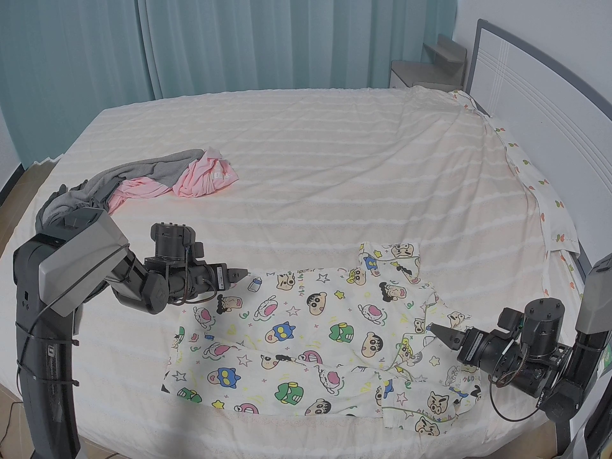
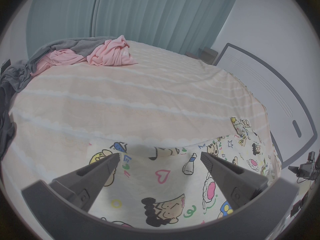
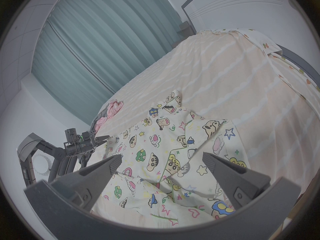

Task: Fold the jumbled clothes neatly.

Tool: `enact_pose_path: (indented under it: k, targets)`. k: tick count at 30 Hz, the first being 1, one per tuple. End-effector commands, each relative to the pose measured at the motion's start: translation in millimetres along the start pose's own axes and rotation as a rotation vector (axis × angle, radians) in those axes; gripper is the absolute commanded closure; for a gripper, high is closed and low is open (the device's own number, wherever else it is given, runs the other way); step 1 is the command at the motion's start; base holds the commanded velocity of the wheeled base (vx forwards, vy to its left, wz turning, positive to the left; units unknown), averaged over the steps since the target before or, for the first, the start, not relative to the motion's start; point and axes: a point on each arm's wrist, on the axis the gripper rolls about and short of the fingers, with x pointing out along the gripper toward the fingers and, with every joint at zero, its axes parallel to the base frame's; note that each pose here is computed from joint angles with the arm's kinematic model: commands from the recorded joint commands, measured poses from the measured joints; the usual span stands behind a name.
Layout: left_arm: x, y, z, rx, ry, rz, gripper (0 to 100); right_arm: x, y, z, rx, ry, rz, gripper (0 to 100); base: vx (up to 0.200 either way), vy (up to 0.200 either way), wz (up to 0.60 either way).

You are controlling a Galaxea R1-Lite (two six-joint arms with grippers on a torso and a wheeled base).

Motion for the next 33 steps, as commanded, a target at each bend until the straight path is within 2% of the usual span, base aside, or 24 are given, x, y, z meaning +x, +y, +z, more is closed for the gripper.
enact_pose_path:
  k: [1, 11, 12, 16, 21, 25, 27, 28, 33]
  targets:
    - [7, 0, -7, 0.001, 0.018, -0.003, 0, 0, 1, 1, 0.002, -0.008, 0.007, 0, 0.0, 0.0, 0.0]
    - [18, 1, -10, 0.004, 0.017, 0.0, 0, 7, 0, 4, 0.009, -0.025, 0.011, 0, 0.0, 0.0, 0.0]
    - [18, 1, -10, 0.004, 0.017, 0.0, 100, 7, 0, 4, 0.009, -0.025, 0.011, 0, 0.0, 0.0, 0.0]
    - [18, 1, -10, 0.003, 0.012, 0.003, 100, 28, -3, 13, -0.003, -0.062, 0.014, 0, 0.0, 0.0, 0.0]
    - [17, 3, -6, 0.005, -0.029, 0.024, 100, 69, -23, 22, -0.055, -0.044, -0.037, 0, 0.0, 0.0, 0.0]
    - [15, 4, -3, 0.006, -0.091, 0.08, 100, 110, -33, 54, -0.042, -0.058, -0.075, 0, 0.0, 0.0, 0.0]
    - [15, 4, -3, 0.006, -0.091, 0.08, 100, 110, -33, 54, -0.042, -0.058, -0.075, 0, 0.0, 0.0, 0.0]
    - [11, 3, -3, 0.007, -0.122, 0.094, 100, 141, -40, 81, -0.021, -0.029, -0.132, 0, 0.0, 0.0, 0.0]
    - [6, 1, 0, 0.009, -0.156, 0.121, 100, 182, -44, 97, -0.032, -0.037, -0.122, 0, 0.0, 0.0, 0.0]
